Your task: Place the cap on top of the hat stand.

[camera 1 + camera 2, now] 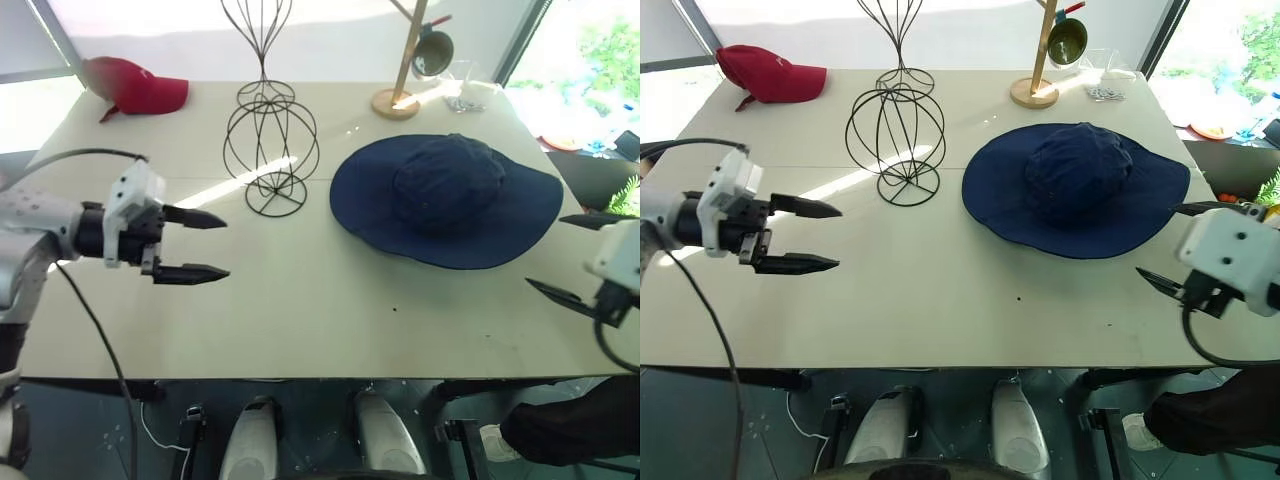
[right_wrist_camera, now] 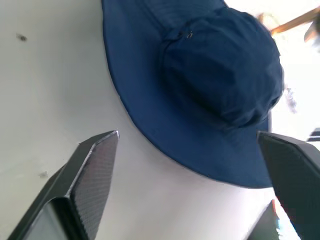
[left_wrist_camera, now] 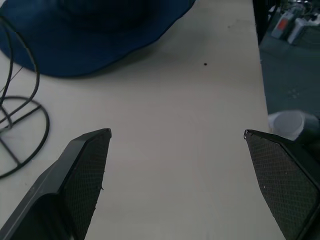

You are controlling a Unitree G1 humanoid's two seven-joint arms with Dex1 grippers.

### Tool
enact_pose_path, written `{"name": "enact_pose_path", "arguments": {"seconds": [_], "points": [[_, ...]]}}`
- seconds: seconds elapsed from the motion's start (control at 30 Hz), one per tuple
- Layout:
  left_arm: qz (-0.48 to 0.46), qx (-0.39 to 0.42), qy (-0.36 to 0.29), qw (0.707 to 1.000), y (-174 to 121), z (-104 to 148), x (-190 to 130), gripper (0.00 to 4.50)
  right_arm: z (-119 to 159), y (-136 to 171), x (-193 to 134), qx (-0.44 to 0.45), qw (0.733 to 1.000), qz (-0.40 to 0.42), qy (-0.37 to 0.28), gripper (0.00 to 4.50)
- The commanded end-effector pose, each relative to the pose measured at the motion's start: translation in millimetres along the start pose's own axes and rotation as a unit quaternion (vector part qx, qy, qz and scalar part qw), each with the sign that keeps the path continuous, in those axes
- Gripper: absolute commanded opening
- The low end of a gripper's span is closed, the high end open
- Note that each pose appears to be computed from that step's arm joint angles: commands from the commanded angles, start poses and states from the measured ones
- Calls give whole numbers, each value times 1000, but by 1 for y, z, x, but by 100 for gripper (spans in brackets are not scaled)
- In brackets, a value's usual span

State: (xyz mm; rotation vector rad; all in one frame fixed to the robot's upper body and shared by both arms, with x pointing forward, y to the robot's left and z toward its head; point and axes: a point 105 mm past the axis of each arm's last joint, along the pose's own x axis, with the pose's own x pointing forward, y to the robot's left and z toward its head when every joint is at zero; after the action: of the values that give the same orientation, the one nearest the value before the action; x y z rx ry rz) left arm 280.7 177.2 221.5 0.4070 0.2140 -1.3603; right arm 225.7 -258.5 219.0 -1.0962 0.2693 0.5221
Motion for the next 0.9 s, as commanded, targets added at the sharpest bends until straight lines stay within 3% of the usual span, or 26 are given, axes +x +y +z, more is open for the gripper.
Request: {"name": "enact_pose_path", "arguments": {"seconds": [0.03,0.43,0.77,0.83,0.9], "points": [[-27,21,-11,999,-1,13,10,445,2,16,17,-52,998,-32,15,450],[-31,29,-22,999,0,22,16,445,-6,35,80,-123,990,-62,15,450],[-14,30,-27,999,0,24,16,445,-19,39,132,-100,993,-67,10,450],[-12,31,-28,999,0,25,16,450,-20,39,136,-99,993,-68,9,370],[-8,30,-28,999,-1,25,16,450,-20,37,140,-94,993,-71,7,262]]}}
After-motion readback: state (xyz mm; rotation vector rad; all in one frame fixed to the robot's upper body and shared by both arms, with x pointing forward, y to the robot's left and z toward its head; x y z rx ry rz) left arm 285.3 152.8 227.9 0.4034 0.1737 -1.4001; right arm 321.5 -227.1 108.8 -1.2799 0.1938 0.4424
